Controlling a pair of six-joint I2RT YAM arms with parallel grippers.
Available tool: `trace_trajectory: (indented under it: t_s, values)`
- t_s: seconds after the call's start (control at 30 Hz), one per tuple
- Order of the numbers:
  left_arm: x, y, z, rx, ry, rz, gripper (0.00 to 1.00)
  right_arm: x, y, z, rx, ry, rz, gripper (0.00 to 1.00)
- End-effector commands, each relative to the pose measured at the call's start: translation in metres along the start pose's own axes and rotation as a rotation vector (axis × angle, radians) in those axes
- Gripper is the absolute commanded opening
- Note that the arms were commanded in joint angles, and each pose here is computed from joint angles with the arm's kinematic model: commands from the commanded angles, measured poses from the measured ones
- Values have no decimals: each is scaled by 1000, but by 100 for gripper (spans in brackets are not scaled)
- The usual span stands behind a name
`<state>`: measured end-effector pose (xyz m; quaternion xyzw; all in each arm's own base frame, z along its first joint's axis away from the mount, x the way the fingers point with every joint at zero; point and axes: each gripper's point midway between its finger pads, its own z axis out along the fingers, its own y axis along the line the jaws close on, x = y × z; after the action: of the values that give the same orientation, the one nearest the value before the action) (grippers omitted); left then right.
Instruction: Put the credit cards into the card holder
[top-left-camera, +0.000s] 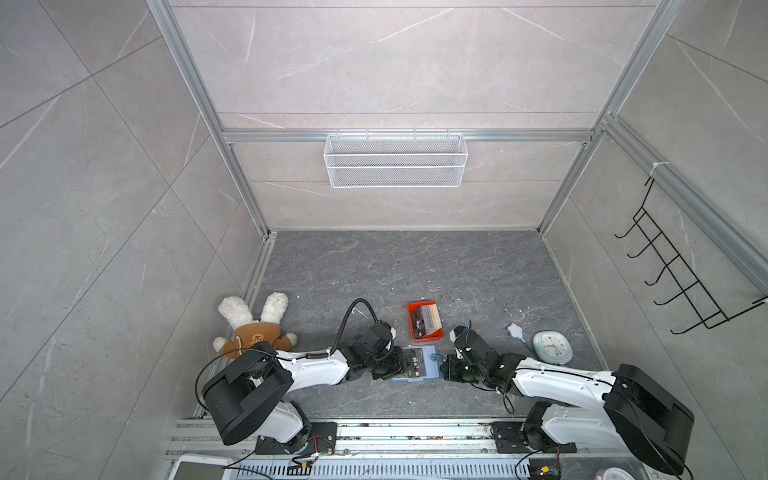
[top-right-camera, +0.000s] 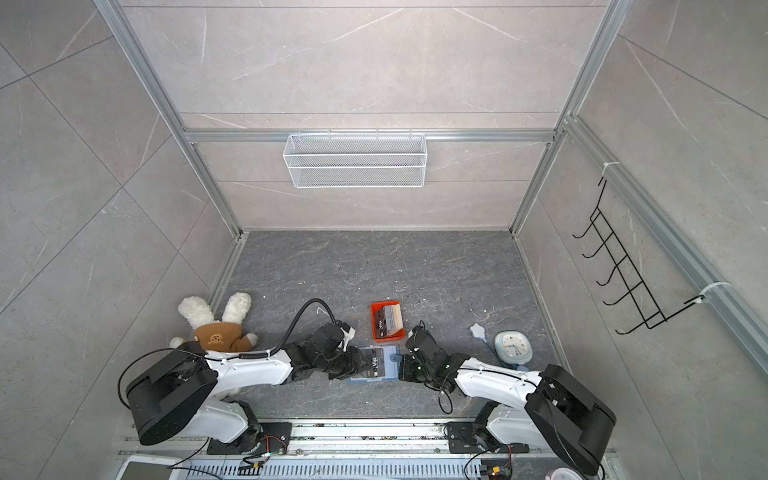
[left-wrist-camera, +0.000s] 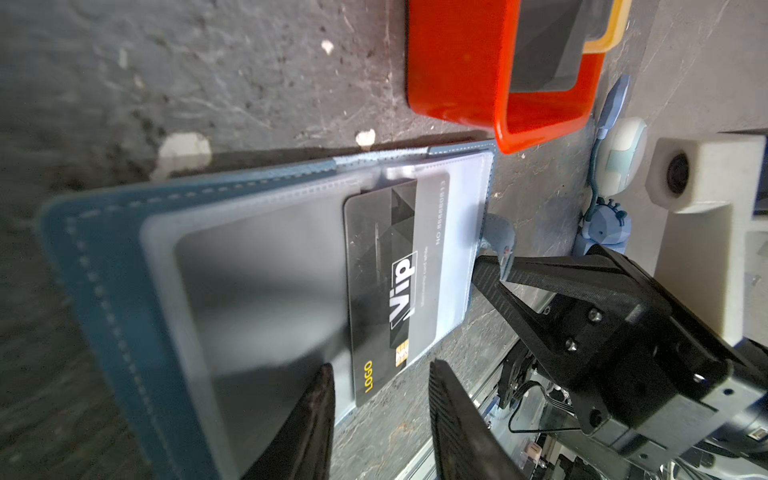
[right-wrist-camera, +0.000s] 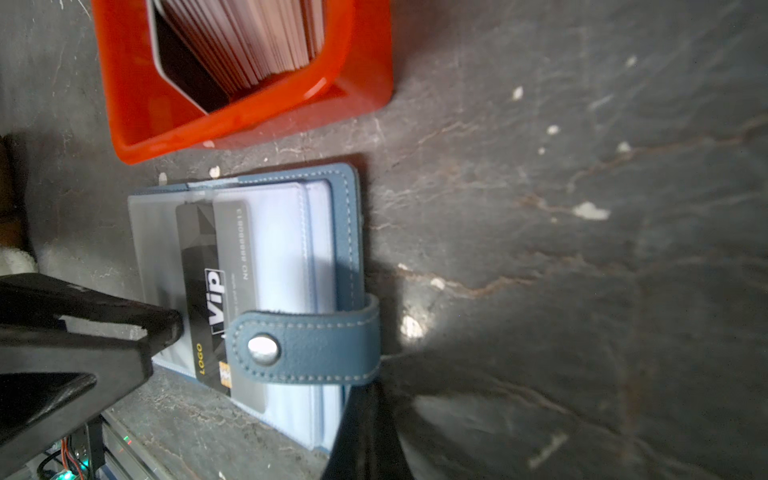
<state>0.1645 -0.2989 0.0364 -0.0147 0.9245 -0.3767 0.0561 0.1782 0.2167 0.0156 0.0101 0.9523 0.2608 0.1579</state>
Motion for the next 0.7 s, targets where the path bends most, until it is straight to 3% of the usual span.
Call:
trace_trajectory:
  t_s: [0.0,0.4,0.67]
  values:
    - [-2,8,1,-57,2,11,40,19,-29,3,120,65,-3,2]
    - [-13,17,15,-86,2,-16,25,18,-28,2,125,63,-12,2]
    - [-14,5,15,-44,14,1,22,17,-27,2,126,63,-15,2]
